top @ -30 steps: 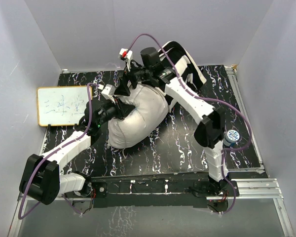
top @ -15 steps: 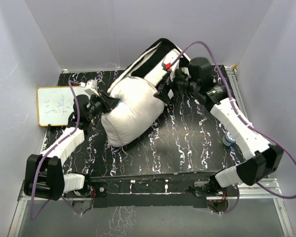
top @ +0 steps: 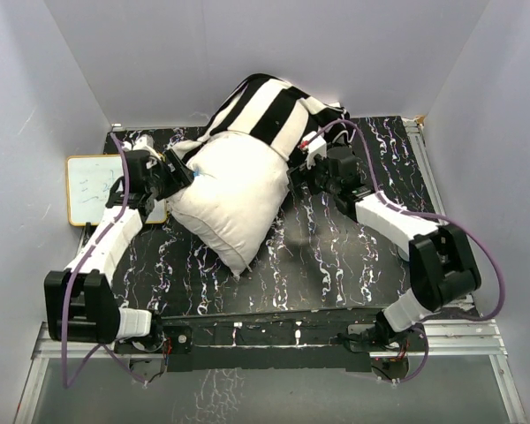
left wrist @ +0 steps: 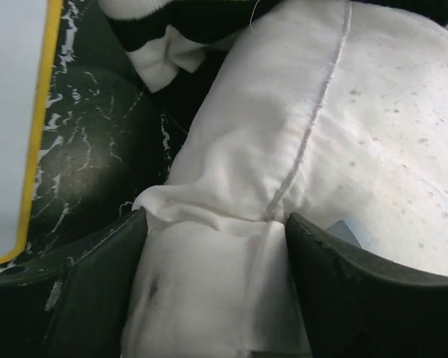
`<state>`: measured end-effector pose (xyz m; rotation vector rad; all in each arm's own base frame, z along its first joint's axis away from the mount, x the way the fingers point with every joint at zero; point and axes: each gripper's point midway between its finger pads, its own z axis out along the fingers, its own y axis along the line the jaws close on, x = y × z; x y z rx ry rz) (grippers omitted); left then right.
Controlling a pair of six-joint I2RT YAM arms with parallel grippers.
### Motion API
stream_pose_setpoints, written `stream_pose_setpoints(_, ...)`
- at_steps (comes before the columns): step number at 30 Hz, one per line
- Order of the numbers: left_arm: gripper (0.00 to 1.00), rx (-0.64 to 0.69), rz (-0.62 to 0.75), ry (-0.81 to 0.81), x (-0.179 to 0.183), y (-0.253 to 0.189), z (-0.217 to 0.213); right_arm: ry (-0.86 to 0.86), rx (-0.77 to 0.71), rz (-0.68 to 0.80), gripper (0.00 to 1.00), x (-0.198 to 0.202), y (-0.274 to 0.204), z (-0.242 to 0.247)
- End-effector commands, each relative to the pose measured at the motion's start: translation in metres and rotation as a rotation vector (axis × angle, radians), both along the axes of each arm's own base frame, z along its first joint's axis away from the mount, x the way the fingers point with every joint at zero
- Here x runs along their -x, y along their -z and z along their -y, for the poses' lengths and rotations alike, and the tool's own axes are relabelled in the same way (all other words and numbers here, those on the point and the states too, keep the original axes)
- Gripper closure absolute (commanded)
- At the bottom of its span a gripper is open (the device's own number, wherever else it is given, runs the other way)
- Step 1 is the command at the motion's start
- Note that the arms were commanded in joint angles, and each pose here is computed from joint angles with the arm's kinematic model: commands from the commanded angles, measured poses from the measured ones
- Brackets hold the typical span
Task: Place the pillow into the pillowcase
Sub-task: Stuff the pillow into the pillowcase.
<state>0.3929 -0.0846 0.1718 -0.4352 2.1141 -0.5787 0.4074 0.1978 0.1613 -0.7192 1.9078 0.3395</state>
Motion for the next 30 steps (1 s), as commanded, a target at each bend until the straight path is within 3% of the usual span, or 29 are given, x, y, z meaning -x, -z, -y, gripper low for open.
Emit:
stream_pose_setpoints(1, 0.25, -0.167, 0.092, 0.03, 0.023, -0.063, -0.017, 0.148, -0.145, 0.2, 0.0, -0.051, -0.035, -0.003)
stream_pose_setpoints(3, 0.25, -0.178, 0.119, 0.11, 0.039, -0.083, -0.009, 0.191, -0.138, 0.214, 0.03, -0.063, -0.027, 0.001)
stream_pose_setpoints(6, 0.25, -0.088, 0.079, 0.257, 0.076, -0.086, 0.016, 0.241, -0.108, 0.217, 0.08, -0.076, -0.013, 0.007)
stream_pose_setpoints(8, 0.25, 0.005, 0.01, 0.327, 0.103, -0.077, 0.036, 0.243, -0.101, 0.206, 0.09, -0.079, -0.004, 0.007)
stream_pose_setpoints(12, 0.2, 0.116, -0.072, 0.399, 0.156, -0.045, 0.085, 0.24, -0.1, 0.185, 0.23, -0.083, 0.017, 0.002)
stream_pose_setpoints(15, 0.09, 0.163, -0.112, 0.359, 0.18, -0.013, 0.103, 0.278, -0.076, 0.182, 0.27, -0.09, 0.028, 0.007)
stream_pose_setpoints(16, 0.04, 0.164, -0.116, 0.334, 0.182, -0.002, 0.103, 0.278, -0.074, 0.185, 0.28, -0.092, 0.029, 0.007)
stream_pose_setpoints(20, 0.03, 0.158, -0.096, 0.246, 0.169, 0.027, 0.1, 0.236, -0.101, 0.205, 0.39, -0.093, 0.03, -0.002)
stream_pose_setpoints(24, 0.03, 0.135, -0.081, 0.243, 0.143, 0.046, 0.11, 0.208, -0.104, 0.212, 0.62, -0.097, 0.032, -0.01)
stream_pose_setpoints(27, 0.03, 0.133, -0.065, 0.252, 0.124, 0.055, 0.121, 0.169, -0.072, 0.202, 0.71, -0.094, 0.039, -0.013)
stream_pose_setpoints(30, 0.04, 0.132, -0.016, 0.242, 0.107, 0.051, 0.127, 0.016, -0.025, 0.189, 0.91, -0.079, 0.04, -0.025)
